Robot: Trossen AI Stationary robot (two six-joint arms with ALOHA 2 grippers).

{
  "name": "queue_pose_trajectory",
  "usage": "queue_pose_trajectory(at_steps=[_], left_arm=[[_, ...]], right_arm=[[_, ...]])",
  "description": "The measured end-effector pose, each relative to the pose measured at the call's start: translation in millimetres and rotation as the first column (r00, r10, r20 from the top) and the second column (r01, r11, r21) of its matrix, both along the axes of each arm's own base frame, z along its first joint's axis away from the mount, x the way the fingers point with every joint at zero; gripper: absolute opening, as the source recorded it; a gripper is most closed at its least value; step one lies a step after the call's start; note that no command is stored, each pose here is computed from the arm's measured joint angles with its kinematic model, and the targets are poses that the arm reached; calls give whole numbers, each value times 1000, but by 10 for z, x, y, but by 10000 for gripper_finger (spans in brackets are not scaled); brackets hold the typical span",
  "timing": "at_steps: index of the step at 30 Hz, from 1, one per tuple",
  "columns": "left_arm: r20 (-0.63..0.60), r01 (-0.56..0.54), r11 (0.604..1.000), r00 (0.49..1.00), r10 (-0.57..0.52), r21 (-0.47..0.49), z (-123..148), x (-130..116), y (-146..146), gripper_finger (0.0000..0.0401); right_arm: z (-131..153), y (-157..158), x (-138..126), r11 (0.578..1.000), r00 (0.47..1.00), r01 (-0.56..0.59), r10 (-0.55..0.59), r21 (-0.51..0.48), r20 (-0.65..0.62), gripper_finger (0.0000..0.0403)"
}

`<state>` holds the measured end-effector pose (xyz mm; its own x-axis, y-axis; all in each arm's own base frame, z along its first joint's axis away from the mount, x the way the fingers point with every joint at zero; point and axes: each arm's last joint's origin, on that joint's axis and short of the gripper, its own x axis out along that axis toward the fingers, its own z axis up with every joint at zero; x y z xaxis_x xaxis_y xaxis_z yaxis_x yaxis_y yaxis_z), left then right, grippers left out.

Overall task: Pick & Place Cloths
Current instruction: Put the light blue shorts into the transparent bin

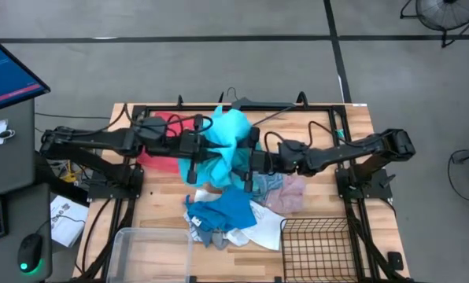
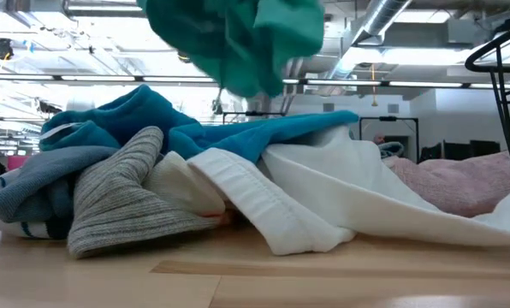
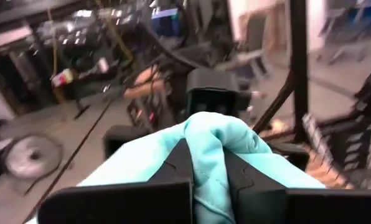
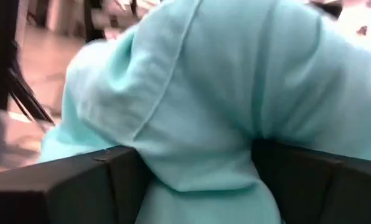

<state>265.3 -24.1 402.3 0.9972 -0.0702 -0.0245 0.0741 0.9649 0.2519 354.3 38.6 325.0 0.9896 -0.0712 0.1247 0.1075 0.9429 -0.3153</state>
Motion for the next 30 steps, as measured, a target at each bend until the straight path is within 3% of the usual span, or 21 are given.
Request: queue_pose_trajectory(at_steps=[8,12,15,19,24,30], left_arm=[[57,131,991,990,-130,-7,-171,40,-41,5],[64,138,990,988,-137,-7,-212,21,-34,4],[81,164,986,983,-163,-10,-203,17,-38,6],[93,191,981,978,-188,-26,-202,27,-52,6],[95,129,990,988,-124,-52,-197,24,-30,22],[10,51,997,999,-51,-52,-136,-254,11,88]], right_arm=[[98,56,278,998,998,-67,67,-11,-8,265],[107,111,388,997,997,-75,75,-4,-5,256],[145,168,425,996,996,-88,88,-14,4,196],[168,187,432,986,987,-160,160,-36,-16,36],[194,162,416,992,992,-125,125,36,-19,9],[203,217,372,1000,998,-27,27,6,-50,5]])
